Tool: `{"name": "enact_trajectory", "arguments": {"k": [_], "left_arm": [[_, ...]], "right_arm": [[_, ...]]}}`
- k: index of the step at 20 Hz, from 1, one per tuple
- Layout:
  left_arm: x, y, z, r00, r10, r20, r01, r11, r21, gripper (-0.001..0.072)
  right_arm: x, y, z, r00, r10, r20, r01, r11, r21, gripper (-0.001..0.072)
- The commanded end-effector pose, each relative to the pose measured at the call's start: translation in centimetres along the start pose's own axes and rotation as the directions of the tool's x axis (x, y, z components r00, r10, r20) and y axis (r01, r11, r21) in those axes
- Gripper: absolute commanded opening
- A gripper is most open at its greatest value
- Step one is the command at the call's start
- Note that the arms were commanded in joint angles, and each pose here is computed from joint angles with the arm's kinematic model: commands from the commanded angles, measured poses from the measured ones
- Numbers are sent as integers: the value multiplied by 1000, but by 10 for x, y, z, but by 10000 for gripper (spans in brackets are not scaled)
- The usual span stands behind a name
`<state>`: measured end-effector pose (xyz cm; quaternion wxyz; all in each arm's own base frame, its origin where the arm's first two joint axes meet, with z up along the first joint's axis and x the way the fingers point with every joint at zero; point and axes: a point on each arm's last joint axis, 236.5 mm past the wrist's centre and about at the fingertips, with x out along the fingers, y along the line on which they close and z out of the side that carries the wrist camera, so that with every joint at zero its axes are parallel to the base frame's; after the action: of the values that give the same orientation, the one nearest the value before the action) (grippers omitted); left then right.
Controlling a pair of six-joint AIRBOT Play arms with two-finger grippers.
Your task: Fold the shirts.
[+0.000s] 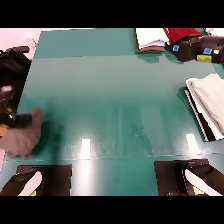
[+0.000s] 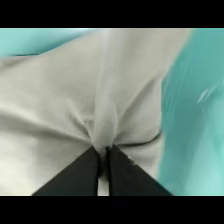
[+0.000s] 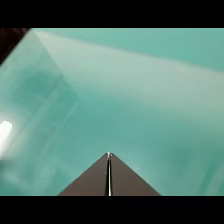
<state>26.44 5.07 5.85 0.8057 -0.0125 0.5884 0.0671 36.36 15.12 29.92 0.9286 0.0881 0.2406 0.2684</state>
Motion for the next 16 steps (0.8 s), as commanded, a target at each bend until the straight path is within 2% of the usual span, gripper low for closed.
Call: {"name": "enact_trajectory", "arguments": {"k": [1,4,6,7,10,15,16], "left_arm": [[-123,-49,86,928,-116,354,88,992,94,23],[-241,-121,120,727,-331,602,188,938,290,22],[-290,-165,122,607,-462,646,226,880,417,21],[-300,-185,121,580,-511,635,241,852,466,21],[-285,-257,116,591,-613,525,269,763,588,21],[-171,-374,79,756,-614,225,303,634,712,27],[-152,-396,68,762,-628,159,330,587,739,110]], "right_arm": [[-13,8,37,996,0,90,3,999,-37,19],[-22,16,71,988,12,154,-1,998,-70,20],[-26,20,92,982,18,190,-1,996,-91,19],[-28,23,100,979,24,202,-3,995,-102,19],[-35,31,120,974,39,224,-9,991,-134,19],[-50,21,141,968,-37,248,90,974,-207,19],[-51,22,141,968,-36,250,89,974,-207,20]]}}
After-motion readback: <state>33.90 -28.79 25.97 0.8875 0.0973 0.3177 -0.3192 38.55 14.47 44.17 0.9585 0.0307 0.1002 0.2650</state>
